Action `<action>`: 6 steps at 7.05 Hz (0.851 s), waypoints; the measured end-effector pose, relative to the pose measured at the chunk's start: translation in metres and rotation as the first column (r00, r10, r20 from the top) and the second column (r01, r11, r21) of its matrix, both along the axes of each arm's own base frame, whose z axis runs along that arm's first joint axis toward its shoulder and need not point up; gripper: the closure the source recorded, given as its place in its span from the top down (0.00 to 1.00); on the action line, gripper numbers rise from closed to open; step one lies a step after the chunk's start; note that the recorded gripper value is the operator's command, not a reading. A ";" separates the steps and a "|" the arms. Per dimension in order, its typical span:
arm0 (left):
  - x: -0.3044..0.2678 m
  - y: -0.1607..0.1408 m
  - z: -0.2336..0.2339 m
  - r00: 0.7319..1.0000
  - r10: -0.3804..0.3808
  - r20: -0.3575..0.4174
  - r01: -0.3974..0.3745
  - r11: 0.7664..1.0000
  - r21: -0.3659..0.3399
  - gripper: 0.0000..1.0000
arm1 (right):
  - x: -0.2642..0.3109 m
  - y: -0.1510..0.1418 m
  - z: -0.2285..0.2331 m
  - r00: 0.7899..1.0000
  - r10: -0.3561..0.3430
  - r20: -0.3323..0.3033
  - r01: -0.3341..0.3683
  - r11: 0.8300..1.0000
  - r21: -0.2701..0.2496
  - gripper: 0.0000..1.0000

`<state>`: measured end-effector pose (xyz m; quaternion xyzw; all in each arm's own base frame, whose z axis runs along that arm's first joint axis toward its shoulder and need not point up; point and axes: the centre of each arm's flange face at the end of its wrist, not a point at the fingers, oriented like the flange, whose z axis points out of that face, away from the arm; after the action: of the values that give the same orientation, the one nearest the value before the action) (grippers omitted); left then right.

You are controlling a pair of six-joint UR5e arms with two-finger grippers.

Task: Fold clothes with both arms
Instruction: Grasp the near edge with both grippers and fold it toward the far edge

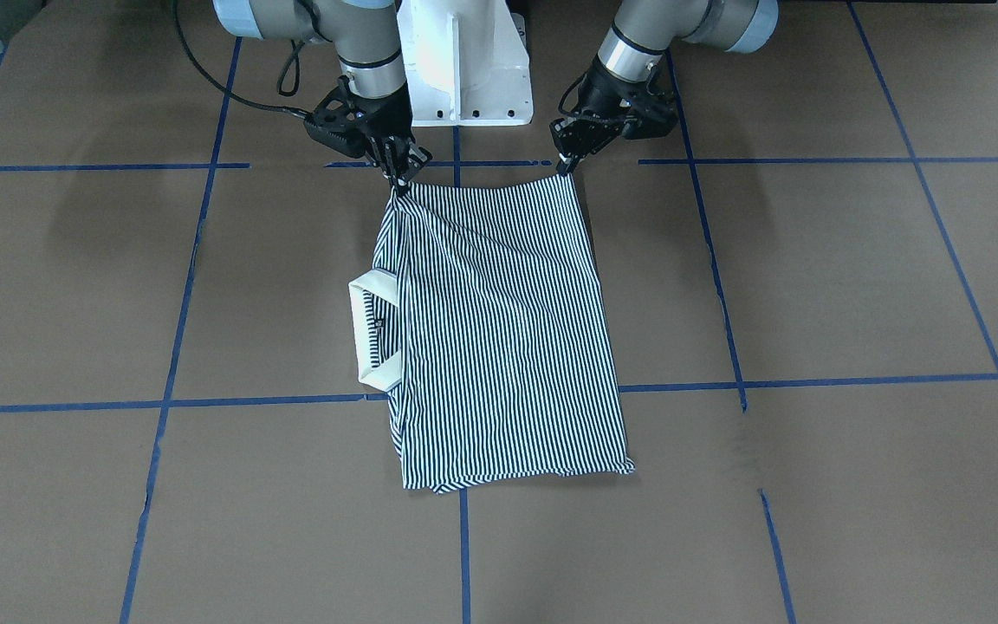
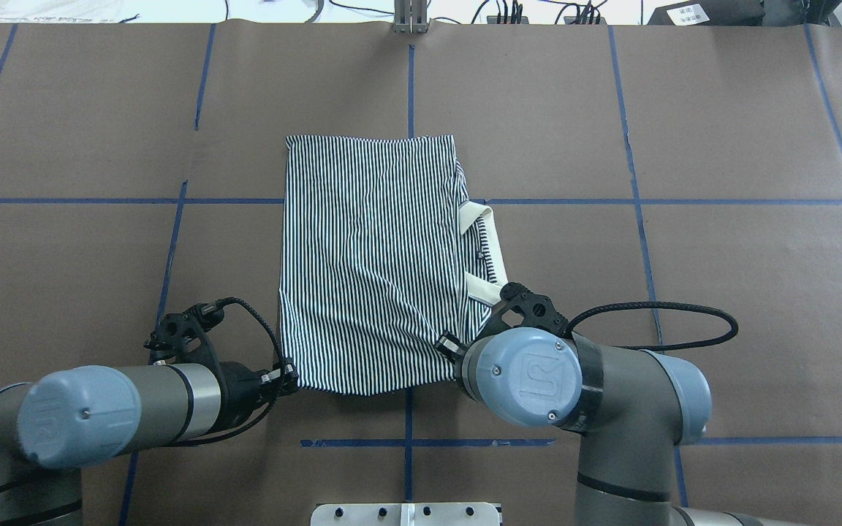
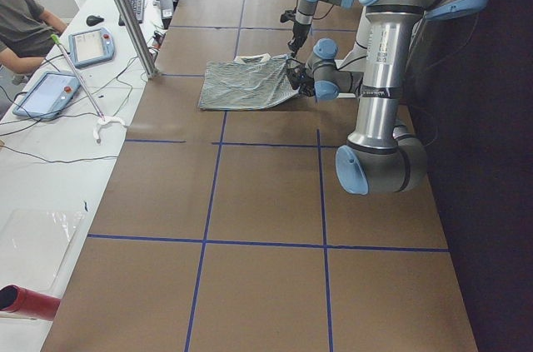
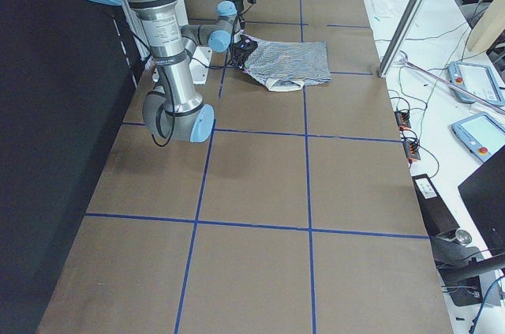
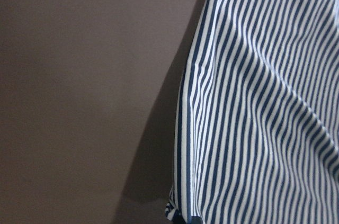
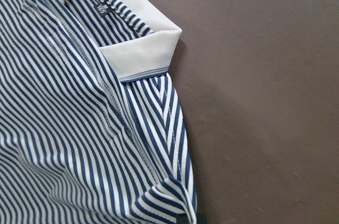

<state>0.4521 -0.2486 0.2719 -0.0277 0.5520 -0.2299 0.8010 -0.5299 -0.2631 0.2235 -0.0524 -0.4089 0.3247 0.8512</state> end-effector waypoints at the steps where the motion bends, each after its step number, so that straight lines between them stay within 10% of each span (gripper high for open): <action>1: -0.033 0.014 -0.040 0.999 0.010 -0.049 -0.012 0.999 -0.034 0.00 | 0.033 0.025 -0.015 1.000 -0.011 0.009 0.011 1.000 -0.021 0.00; 3: -0.073 0.025 -0.090 0.994 0.038 -0.104 -0.046 0.996 -0.073 0.00 | 0.089 0.018 -0.054 0.999 0.030 0.019 -0.028 0.998 -0.059 0.00; 6: -0.067 -0.037 -0.103 0.998 -0.029 -0.053 0.028 0.999 -0.025 0.00 | 0.076 -0.092 -0.079 0.995 0.102 0.011 -0.101 0.993 -0.066 0.00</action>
<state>0.3855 -0.2854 0.1694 -0.0357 0.5706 -0.2470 0.7823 -0.4543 -0.3551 0.1449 -0.0617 -0.4062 0.3806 0.8285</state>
